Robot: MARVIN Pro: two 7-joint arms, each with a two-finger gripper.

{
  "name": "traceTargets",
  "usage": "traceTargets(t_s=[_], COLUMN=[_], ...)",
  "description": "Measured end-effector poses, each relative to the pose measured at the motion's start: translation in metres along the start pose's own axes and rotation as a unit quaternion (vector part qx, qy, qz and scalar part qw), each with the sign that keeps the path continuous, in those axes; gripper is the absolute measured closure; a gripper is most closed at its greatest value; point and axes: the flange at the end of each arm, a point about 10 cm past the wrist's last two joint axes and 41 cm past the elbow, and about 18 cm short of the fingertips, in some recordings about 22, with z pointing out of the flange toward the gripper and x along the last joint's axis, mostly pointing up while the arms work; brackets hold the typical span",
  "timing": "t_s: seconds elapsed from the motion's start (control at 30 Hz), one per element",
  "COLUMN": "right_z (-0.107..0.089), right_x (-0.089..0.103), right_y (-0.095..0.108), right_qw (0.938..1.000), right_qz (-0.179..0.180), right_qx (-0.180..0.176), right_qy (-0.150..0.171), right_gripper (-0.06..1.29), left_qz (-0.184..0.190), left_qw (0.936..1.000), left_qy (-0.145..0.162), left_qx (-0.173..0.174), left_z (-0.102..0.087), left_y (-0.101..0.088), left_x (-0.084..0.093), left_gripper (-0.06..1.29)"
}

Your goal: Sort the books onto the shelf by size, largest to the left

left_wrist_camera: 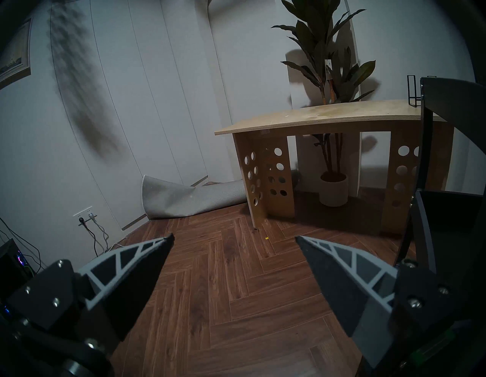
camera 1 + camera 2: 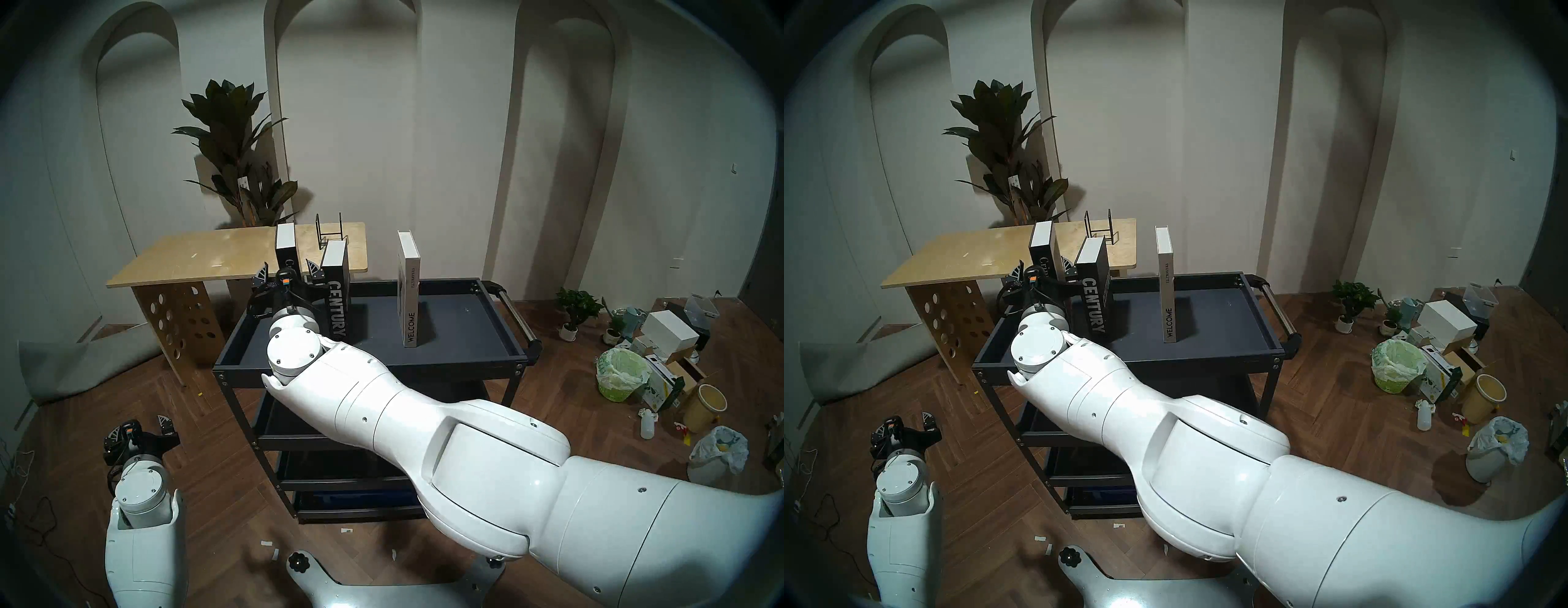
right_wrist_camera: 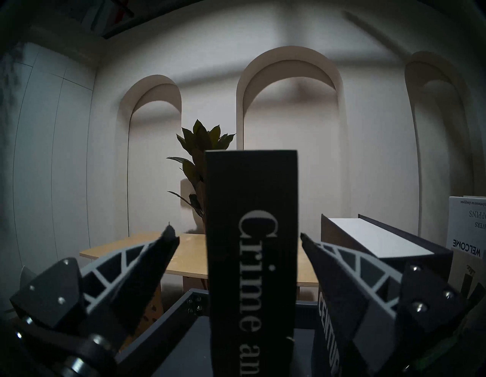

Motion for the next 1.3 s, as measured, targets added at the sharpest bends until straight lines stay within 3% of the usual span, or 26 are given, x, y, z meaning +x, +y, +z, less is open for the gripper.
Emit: traceTargets(t_s=[0.1, 0.67, 1.07, 1.3], right_z=[0.0, 0.011, 0.023, 0.03], right_x=[0.0, 0.025, 0.067, 0.101], right_y=[0.0, -0.002, -0.006, -0.008], right_qw=[1.0, 0.9993, 0.9955, 0.9891], right_qz=[0.001, 0.012, 0.028, 0.043], right_qx=[0.002, 0.008, 0.003, -0.006], right_qy=[0.001, 0.033, 0.09, 0.141], right_gripper=[0.02, 0.02, 0.02, 0.02], left_qz=[0.0, -0.004, -0.012, -0.021], left_qw=[1.0, 0.9999, 0.9992, 0.9971], left_qy=[0.0, 0.008, 0.031, 0.063], left_qx=[-0.001, -0.012, -0.022, -0.037], left_z=[0.001, 0.004, 0.005, 0.003], left_y=[0.0, 0.004, 0.009, 0.019], left_x=[0.0, 0.006, 0.022, 0.043], left_gripper=[-0.01, -0.01, -0.01, -0.01])
